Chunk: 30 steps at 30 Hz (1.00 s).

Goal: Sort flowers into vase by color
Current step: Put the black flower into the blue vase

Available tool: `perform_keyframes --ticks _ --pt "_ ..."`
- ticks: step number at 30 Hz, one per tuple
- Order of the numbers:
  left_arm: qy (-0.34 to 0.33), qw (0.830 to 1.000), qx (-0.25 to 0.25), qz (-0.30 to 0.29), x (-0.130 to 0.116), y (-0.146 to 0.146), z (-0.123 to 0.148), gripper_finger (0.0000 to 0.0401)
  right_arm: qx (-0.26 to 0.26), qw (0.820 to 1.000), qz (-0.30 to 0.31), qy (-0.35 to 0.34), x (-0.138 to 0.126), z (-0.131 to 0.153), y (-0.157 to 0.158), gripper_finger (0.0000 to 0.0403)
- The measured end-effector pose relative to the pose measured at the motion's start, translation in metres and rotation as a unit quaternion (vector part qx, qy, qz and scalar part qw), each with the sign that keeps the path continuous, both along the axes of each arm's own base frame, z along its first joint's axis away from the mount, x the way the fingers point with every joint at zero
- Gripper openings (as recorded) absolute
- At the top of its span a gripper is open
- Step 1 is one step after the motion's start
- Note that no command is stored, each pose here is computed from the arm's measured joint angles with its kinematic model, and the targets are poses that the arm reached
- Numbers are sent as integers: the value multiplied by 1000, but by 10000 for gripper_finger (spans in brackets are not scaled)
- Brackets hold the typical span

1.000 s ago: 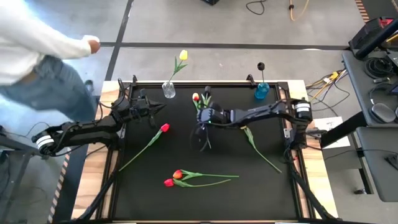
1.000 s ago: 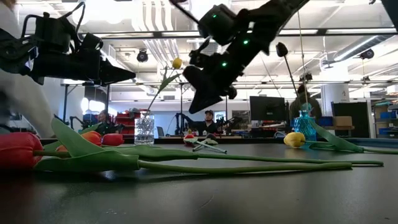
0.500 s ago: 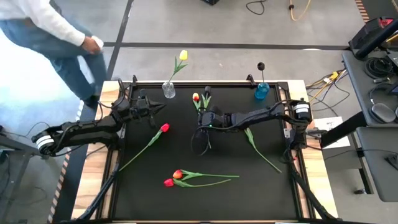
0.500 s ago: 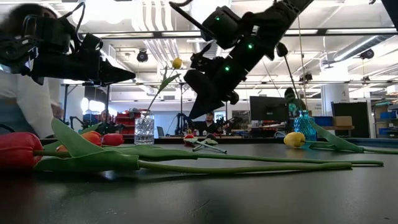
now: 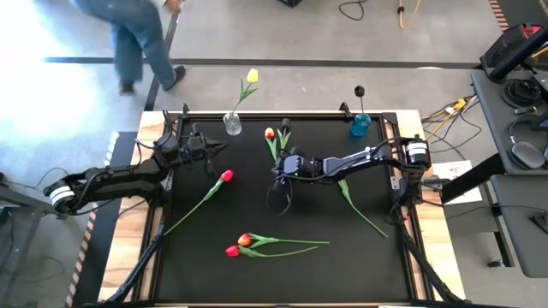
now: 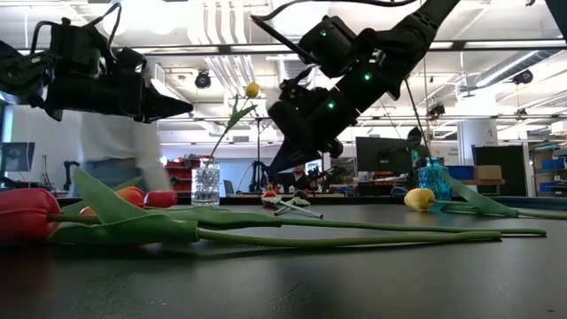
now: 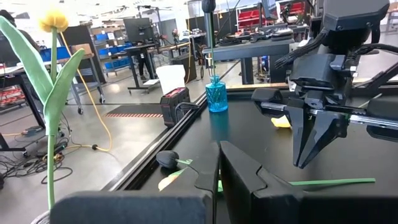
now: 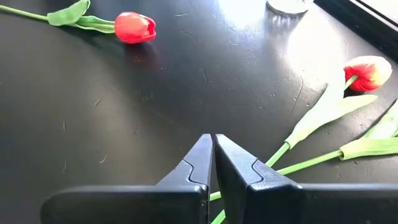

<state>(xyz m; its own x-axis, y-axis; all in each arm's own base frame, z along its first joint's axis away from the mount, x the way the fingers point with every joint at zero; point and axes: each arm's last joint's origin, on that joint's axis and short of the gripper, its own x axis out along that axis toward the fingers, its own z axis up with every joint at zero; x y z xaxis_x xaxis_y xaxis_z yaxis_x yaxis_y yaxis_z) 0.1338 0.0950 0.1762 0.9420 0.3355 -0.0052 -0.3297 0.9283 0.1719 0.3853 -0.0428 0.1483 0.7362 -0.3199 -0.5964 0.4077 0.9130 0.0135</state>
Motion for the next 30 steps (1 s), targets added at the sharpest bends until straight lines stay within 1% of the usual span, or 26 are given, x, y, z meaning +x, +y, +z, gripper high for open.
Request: perform_keyframes --ticks 11,17,30 --pt "-1 1000 -3 0 0 0 0 0 -5 1000 -3 -5 2 3 -1 13" --pt "-1 1000 -4 0 0 0 0 0 -32 999 -43 -3 2 4 -3 13" --pt "11 1000 4 0 0 0 -2 0 -35 999 -35 3 -2 14 4 13"
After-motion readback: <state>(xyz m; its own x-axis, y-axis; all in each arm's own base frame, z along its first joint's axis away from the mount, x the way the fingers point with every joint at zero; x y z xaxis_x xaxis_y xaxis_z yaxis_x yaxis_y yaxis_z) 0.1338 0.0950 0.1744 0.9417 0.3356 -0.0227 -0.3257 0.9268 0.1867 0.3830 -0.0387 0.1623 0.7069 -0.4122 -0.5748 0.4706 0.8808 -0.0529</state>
